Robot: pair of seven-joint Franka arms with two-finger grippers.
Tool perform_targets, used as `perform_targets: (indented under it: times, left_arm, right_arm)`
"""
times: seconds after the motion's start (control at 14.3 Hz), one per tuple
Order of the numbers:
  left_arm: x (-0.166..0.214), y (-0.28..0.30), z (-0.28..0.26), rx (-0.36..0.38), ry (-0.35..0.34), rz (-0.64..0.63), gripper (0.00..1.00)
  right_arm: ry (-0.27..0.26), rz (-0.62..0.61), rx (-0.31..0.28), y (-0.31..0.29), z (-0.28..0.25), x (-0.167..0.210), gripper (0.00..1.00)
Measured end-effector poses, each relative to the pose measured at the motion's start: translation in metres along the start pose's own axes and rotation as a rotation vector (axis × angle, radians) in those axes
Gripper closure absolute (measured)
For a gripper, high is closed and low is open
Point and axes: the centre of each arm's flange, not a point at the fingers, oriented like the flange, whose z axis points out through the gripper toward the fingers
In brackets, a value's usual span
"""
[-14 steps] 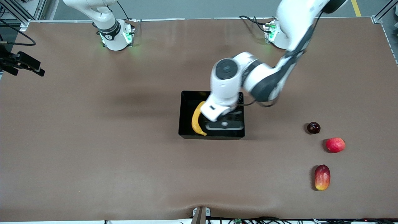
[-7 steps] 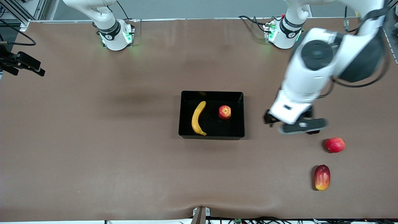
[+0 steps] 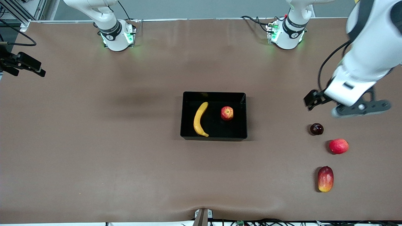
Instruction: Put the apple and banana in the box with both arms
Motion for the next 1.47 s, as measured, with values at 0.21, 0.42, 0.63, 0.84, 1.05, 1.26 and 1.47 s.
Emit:
perform_targets:
  times: [0.21,0.42,0.63,0.84,1.05,1.26,1.47]
  left_arm:
    - [-0.025,-0.038,-0.015,0.004,-0.003,0.032,0.0]
    - [-0.05,-0.047,-0.026,0.0,0.0,0.026,0.0]
    - [-0.064,-0.049,-0.031,-0.001,0.004,0.023,0.0]
    - [-0.069,-0.054,-0.034,-0.022,0.003,0.045,0.0]
    - [-0.067,-0.077,-0.036,-0.03,0.008,0.097,0.0]
    - [-0.066,-0.097,-0.038,-0.035,0.013,0.085,0.0]
    - [-0.067,-0.096,-0.038,-0.055,0.003,0.082,0.0]
  right_arm:
    - [0.0,0.0,0.0,0.0,0.0,0.0,0.0]
    - [0.0,0.0,0.0,0.0,0.0,0.0,0.0]
    - [0.0,0.0,0.0,0.0,0.0,0.0,0.0]
    - [0.0,0.0,0.0,0.0,0.0,0.0,0.0]
    - [0.0,0.0,0.0,0.0,0.0,0.0,0.0]
    - [0.0,0.0,0.0,0.0,0.0,0.0,0.0]
    - [0.0,0.0,0.0,0.0,0.0,0.0,0.0]
